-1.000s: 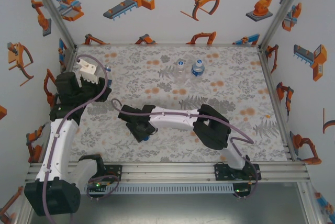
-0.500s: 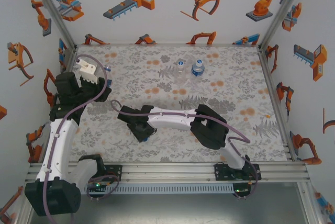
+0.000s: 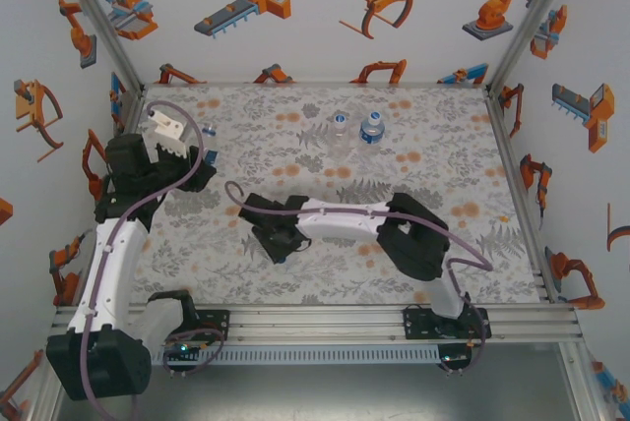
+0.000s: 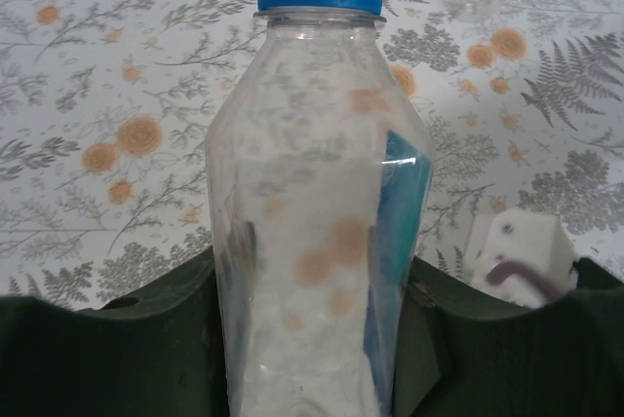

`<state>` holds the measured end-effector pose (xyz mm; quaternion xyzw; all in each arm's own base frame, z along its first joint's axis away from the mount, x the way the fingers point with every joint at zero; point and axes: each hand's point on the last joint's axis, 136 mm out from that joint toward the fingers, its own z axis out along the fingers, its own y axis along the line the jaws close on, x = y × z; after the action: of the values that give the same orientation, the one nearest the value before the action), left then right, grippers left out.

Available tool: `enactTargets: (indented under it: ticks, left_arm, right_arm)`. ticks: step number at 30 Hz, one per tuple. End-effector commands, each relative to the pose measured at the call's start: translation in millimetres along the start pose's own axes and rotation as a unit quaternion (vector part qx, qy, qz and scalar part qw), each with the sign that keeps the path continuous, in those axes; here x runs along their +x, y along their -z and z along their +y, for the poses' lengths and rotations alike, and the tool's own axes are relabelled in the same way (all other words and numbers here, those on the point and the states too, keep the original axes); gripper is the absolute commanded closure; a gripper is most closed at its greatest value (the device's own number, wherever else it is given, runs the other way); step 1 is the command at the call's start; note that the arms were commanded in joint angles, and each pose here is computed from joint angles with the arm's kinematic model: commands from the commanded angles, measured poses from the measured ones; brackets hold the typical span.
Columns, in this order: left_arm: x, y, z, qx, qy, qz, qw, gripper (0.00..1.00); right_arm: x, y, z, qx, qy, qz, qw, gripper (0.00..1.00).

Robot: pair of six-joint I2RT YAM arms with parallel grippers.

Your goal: Screw on the bottle caps

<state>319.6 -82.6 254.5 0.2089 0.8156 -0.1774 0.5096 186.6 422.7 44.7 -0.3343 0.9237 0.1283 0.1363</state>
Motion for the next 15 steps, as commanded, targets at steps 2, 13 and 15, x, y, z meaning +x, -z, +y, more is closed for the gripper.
enactTargets:
  ticks: [2, 13, 15]
  left_arm:
    - [-5.7, -5.7, -35.1, 0.088, -0.040, -0.016, 0.995, 1.00]
    - [-3.6, 25.5, -150.7, 0.318, -0.213, -0.056, 0.922, 1.00]
    - [-1.2, 35.3, -168.0, 0.347, -0.246, -0.072, 0.902, 1.00]
  right_arm:
    - [-37.2, 67.3, -16.9, -0.046, 0.011, -0.112, 0.993, 0.79]
    - [-50.7, 242.8, -35.1, -0.079, 0.199, -0.360, 0.908, 0.83]
    - [-48.7, 273.9, -30.2, -0.084, 0.234, -0.402, 0.881, 0.84]
